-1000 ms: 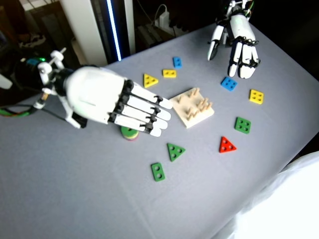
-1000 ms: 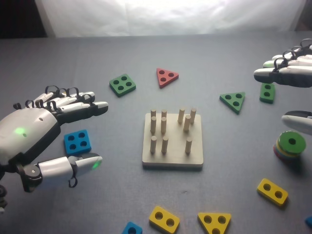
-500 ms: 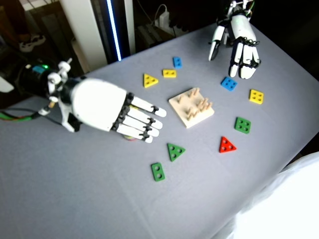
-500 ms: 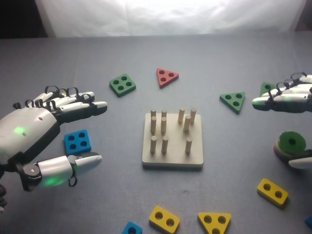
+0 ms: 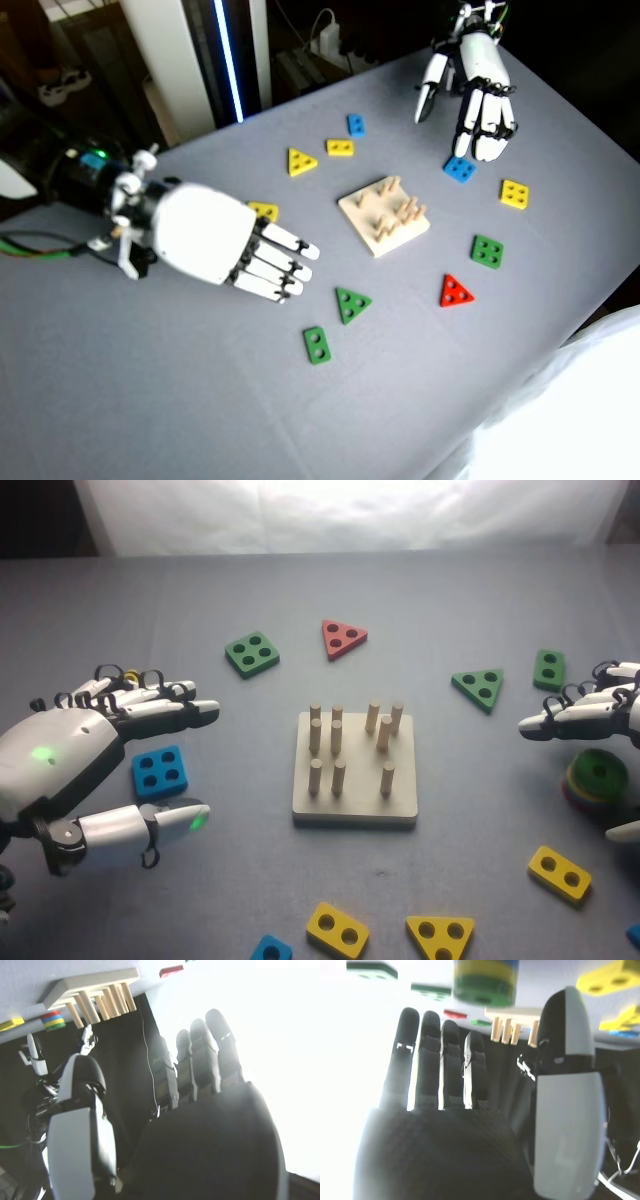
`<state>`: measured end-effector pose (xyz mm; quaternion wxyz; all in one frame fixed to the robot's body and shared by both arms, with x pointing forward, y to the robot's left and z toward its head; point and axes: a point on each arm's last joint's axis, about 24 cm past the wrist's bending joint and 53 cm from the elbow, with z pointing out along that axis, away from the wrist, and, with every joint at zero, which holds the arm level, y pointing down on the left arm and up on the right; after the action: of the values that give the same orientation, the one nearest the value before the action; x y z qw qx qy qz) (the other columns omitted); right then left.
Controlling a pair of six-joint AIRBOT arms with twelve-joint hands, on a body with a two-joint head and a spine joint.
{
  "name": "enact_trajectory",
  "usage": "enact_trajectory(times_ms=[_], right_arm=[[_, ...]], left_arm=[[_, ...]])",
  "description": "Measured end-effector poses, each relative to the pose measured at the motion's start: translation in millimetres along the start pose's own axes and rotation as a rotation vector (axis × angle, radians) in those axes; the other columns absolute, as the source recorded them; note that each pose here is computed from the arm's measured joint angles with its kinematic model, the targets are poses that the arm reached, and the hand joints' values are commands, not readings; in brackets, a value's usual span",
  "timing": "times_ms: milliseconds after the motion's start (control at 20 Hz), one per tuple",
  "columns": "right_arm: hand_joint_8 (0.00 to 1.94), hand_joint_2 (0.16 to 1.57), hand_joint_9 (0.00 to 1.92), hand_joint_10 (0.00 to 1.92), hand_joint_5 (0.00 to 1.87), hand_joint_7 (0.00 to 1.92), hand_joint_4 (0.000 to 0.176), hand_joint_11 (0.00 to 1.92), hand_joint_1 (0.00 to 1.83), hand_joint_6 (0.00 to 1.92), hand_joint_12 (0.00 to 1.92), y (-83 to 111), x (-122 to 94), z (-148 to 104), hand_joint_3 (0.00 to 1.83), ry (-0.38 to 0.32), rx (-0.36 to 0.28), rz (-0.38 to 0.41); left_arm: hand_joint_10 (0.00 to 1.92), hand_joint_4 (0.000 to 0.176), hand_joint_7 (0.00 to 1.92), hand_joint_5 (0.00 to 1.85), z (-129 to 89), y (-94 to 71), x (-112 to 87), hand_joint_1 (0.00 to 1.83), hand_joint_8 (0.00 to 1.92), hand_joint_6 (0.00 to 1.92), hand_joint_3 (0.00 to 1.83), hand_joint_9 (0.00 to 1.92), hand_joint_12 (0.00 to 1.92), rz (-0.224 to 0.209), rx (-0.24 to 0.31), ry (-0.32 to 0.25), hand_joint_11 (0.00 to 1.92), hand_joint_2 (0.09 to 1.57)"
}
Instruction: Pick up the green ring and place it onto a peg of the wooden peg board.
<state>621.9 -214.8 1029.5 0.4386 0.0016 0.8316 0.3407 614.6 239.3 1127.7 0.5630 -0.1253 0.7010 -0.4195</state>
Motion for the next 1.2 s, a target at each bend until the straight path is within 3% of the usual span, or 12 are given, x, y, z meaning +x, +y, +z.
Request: enact_trajectory(times_ms=[100, 250, 300, 500, 650, 700, 750, 800, 850, 1100, 1150, 1200], right_arm=[[0.01, 0.96, 0.49, 0.01, 0.43, 0.45, 0.075, 0.07, 1.09, 0.01, 1.21, -2.5, 0.6, 1.4, 0.0, 0.009, 0.011, -0.009], [0.01, 0.97, 0.58, 0.02, 0.53, 0.58, 0.053, 0.15, 1.16, 0.01, 1.13, -3.1, 1.0, 4.7, 0.0, 0.017, 0.022, -0.031], [0.01, 0.97, 0.67, 0.04, 0.58, 0.66, 0.04, 0.25, 1.17, 0.0, 1.16, -2.4, 0.3, 5.5, 0.0, 0.018, 0.021, -0.036], [0.03, 0.99, 0.9, 0.1, 0.75, 0.82, 0.039, 0.53, 1.18, 0.01, 1.23, -2.7, -2.2, 5.9, 0.0, 0.014, 0.021, -0.041], [0.04, 1.0, 0.93, 0.3, 0.86, 0.95, 0.0, 0.51, 1.19, 0.0, 1.37, 0.0, -4.3, 7.0, 0.0, 0.008, 0.014, -0.042], [0.05, 0.99, 0.88, 0.54, 0.89, 0.98, 0.0, 0.54, 1.21, 0.0, 1.43, 0.3, -4.5, 7.0, 0.01, 0.007, 0.013, -0.044], [0.74, 1.05, 0.84, 0.83, 0.93, 1.02, 0.0, 0.58, 1.33, 0.0, 1.47, 0.3, -4.8, 7.0, 0.01, 0.007, 0.013, -0.044], [1.04, 1.11, 0.84, 0.97, 0.93, 1.02, 0.0, 0.64, 1.26, 0.7, 1.5, 0.1, -4.6, 7.0, 0.0, 0.007, 0.013, -0.043], [1.15, 1.13, 0.87, 1.16, 0.91, 0.99, 0.0, 0.74, 1.24, 0.87, 1.59, 0.2, -4.8, 6.9, 0.0, 0.007, 0.013, -0.043], [0.85, 1.06, 0.97, 1.03, 1.09, 1.12, 0.019, 0.76, 1.25, 0.78, 1.41, 3.2, -7.6, 9.2, 0.0, 0.004, 0.01, -0.047], [0.82, 1.06, 0.97, 1.01, 1.07, 1.12, 0.033, 0.77, 1.24, 0.84, 1.4, 4.5, -8.4, 10.1, 0.0, 0.004, 0.008, -0.051], [0.77, 1.07, 0.98, 0.98, 1.02, 1.14, 0.026, 0.76, 1.24, 0.94, 1.4, 10.1, -11.6, 12.0, 0.0, -0.003, -0.007, -0.057]], left_arm=[[0.0, 0.023, 0.3, 0.5, 0.0, -0.1, -0.1, 0.69, 0.0, 0.0, 0.0, 0.27, 0.78, 0.0, 0.0, 0.0, 0.0, 1.14], [0.0, 0.009, 0.3, 0.5, 0.0, -0.6, 0.3, 0.75, 0.0, 0.0, 0.0, 0.27, 0.79, 0.0, 0.003, 0.001, 0.0, 1.14], [0.0, 0.025, 0.3, 0.5, 0.0, -0.6, 0.3, 0.74, 0.0, 0.0, 0.0, 0.26, 0.78, 0.0, 0.002, 0.001, 0.0, 1.14], [0.0, 0.036, 0.31, 0.48, -0.4, -0.4, 0.3, 0.72, 0.0, 0.0, 0.0, 0.27, 0.78, -0.003, 0.003, 0.001, 0.0, 1.15], [0.0, 0.044, 0.31, 0.49, -1.4, 0.2, -1.1, 0.75, 0.0, 0.0, 0.0, 0.29, 0.83, -0.006, 0.002, -0.005, 0.0, 1.14], [0.0, 0.044, 0.32, 0.49, -2.0, 1.1, -1.6, 0.75, 0.0, 0.0, 0.0, 0.29, 0.84, -0.007, 0.0, -0.007, 0.0, 1.14], [0.0, 0.05, 0.32, 0.48, -2.2, 1.7, -1.6, 0.74, 0.0, 0.0, 0.0, 0.28, 0.83, -0.008, -0.002, -0.007, 0.0, 1.14], [0.0, 0.053, 0.32, 0.49, -2.4, 2.2, -1.5, 0.73, 0.0, 0.0, 0.0, 0.28, 0.83, -0.008, -0.004, -0.007, 0.0, 1.14], [0.0, 0.056, 0.32, 0.49, -2.5, 2.2, -1.5, 0.73, 0.0, 0.0, 0.0, 0.28, 0.83, -0.008, -0.004, -0.007, 0.0, 1.15], [0.0, 0.05, 0.33, 0.49, -2.5, 2.2, -1.6, 0.71, 0.0, 0.0, 0.0, 0.29, 0.84, -0.01, -0.004, -0.007, 0.0, 1.15], [0.0, 0.047, 0.34, 0.49, -2.5, 2.4, -1.6, 0.7, 0.0, 0.0, 0.0, 0.29, 0.84, -0.01, -0.004, -0.007, 0.0, 1.15], [0.0, 0.031, 0.34, 0.49, -2.5, 2.1, -1.5, 0.73, 0.0, 0.0, 0.0, 0.3, 0.84, -0.01, -0.003, -0.007, 0.0, 1.14]])
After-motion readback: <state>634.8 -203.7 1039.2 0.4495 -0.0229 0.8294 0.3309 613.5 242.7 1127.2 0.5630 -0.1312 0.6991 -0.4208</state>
